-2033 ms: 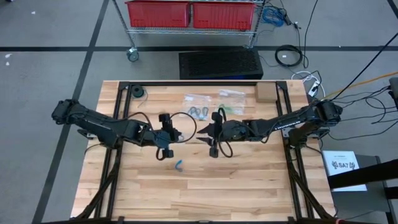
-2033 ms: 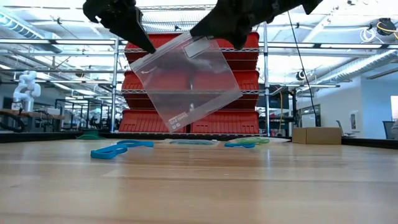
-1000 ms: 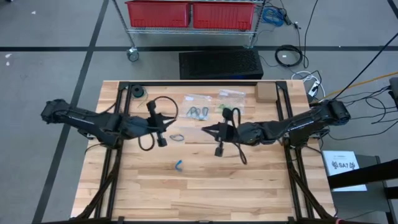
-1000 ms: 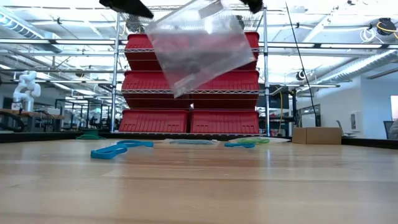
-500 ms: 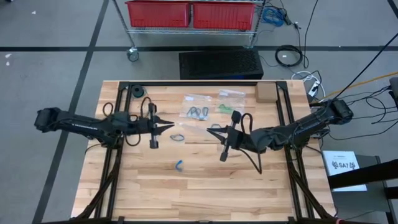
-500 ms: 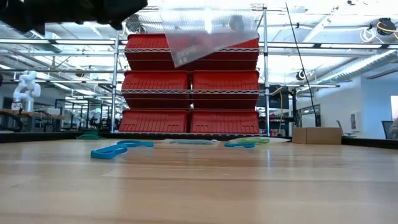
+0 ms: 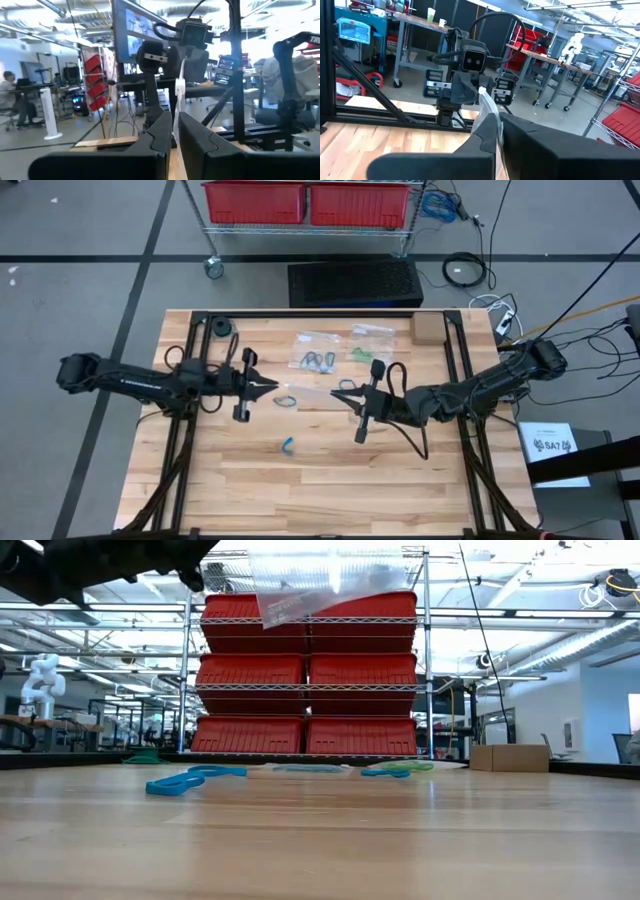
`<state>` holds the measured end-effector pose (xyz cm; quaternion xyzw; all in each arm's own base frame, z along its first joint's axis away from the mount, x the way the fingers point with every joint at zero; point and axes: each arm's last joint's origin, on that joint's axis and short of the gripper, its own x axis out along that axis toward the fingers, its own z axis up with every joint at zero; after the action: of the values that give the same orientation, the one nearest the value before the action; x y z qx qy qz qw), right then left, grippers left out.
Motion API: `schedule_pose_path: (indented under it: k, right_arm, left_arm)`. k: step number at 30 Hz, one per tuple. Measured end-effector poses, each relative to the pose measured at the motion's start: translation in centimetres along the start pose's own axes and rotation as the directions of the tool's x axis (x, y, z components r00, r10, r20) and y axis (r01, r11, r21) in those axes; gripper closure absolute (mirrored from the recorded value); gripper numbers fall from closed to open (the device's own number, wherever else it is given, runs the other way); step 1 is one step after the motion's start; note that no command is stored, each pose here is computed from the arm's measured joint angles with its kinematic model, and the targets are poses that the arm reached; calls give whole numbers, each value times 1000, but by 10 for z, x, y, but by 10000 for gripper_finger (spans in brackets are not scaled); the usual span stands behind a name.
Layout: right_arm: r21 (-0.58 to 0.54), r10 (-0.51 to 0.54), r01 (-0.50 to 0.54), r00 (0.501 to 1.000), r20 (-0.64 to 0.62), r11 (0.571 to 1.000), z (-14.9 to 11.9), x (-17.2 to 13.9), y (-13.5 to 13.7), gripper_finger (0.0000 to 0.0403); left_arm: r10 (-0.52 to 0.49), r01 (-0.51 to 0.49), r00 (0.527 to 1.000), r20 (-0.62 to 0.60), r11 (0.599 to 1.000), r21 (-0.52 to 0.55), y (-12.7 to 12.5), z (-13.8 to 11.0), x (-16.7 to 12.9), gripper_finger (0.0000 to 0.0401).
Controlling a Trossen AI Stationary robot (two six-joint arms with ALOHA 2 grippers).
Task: Sort rubber bands
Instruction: Open the bottom zip bag
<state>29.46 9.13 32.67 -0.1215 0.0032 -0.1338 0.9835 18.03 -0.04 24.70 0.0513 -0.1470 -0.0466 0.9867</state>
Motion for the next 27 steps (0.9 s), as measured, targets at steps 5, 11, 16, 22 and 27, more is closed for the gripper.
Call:
schedule_pose_path:
  k: [5, 11, 16, 22, 27]
  right_arm:
    - [1, -1, 1, 1000, 3, 1000, 0, 0, 0, 403]
    - [-1, 21, -21, 1000, 7, 1000, 0, 0, 1, 403]
    - [-4, 22, -22, 1000, 3, 1000, 0, 0, 1, 403]
    - [-7, 23, -23, 1000, -1, 1000, -1, 0, 1, 403]
    - [-8, 24, -24, 1000, -3, 1000, -1, 0, 1, 403]
  left_arm:
    - [-12, 11, 1000, -14, 1000, -27, 0, -2, 8, 343]
    - [-10, 10, 1000, -8, 1000, -27, 2, 1, 19, 307]
    - [-10, 10, 1000, 1, 1000, -26, 3, 4, 23, 297]
    - [-11, 10, 1000, -5, 1000, -27, 3, 3, 23, 297]
    - [-10, 10, 1000, -5, 1000, -27, 3, 3, 23, 324]
